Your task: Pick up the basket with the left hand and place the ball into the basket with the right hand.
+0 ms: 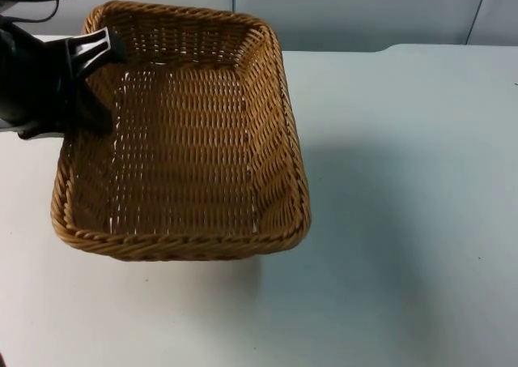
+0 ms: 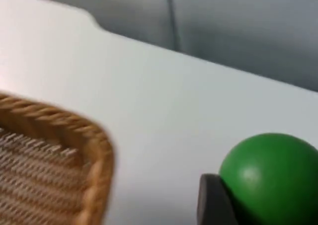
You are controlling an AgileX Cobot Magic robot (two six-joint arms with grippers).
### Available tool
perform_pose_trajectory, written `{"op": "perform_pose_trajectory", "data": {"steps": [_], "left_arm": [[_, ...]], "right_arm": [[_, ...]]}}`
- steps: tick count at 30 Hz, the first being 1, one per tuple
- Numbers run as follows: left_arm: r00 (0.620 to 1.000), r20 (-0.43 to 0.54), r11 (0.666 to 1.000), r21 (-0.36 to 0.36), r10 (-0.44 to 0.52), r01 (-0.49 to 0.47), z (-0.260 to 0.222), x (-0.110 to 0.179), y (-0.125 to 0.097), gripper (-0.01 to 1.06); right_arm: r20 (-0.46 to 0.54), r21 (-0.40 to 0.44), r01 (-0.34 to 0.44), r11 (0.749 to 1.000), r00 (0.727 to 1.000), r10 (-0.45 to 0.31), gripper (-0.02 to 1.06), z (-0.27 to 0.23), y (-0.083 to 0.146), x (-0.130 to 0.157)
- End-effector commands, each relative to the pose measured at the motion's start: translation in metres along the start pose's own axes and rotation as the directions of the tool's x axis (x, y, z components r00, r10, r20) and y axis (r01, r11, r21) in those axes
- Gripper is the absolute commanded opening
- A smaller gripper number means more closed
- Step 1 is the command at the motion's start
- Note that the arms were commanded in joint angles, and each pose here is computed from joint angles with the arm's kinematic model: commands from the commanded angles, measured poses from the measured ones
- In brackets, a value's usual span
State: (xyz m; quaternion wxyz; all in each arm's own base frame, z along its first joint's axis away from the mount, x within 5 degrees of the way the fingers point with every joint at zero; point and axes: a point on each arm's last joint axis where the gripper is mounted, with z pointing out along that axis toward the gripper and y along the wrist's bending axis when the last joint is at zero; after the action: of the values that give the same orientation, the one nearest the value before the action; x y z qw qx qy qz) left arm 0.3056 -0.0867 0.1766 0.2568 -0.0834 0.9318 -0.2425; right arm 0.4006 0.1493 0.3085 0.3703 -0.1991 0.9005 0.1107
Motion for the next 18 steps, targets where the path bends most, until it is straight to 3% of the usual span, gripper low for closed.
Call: {"op": "perform_pose_trajectory", "data": {"steps": [1,3,4,13,17,18], "left_arm": [[1.000,0.019,1.000,0.010,-0.012,0.011,-0.005,-0.002,-0.003,0.00],[1.000,0.019,1.000,0.010,-0.012,0.011,-0.005,-0.002,-0.003,0.00],[1.000,0.019,1.000,0.010,-0.012,0.011,-0.005,-0.002,-0.003,0.00],[1.000,0.019,1.000,0.010,-0.012,0.011,-0.005,-0.002,-0.003,0.00],[1.000,0.019,1.000,0.010,-0.012,0.011,-0.005,-0.002,-0.003,0.00],[1.000,0.019,1.000,0.010,-0.012,0.011,-0.005,-0.002,-0.003,0.00]], "right_arm": [[-0.102,-0.219,0.071,0.973,0.990,-0.095,0.00,-0.008,0.032,0.002],[-0.127,-0.342,0.091,0.935,0.982,-0.142,0.00,-0.010,0.055,0.007],[-0.125,-0.366,0.097,0.926,0.981,-0.152,0.00,-0.011,0.061,0.007],[-0.116,-0.412,0.156,0.898,0.968,-0.221,0.00,-0.007,0.089,0.011],[-0.184,-0.501,0.229,0.835,0.914,-0.361,0.00,0.018,0.113,0.032],[-0.184,-0.501,0.229,0.835,0.914,-0.361,0.00,0.018,0.113,0.032]]}}
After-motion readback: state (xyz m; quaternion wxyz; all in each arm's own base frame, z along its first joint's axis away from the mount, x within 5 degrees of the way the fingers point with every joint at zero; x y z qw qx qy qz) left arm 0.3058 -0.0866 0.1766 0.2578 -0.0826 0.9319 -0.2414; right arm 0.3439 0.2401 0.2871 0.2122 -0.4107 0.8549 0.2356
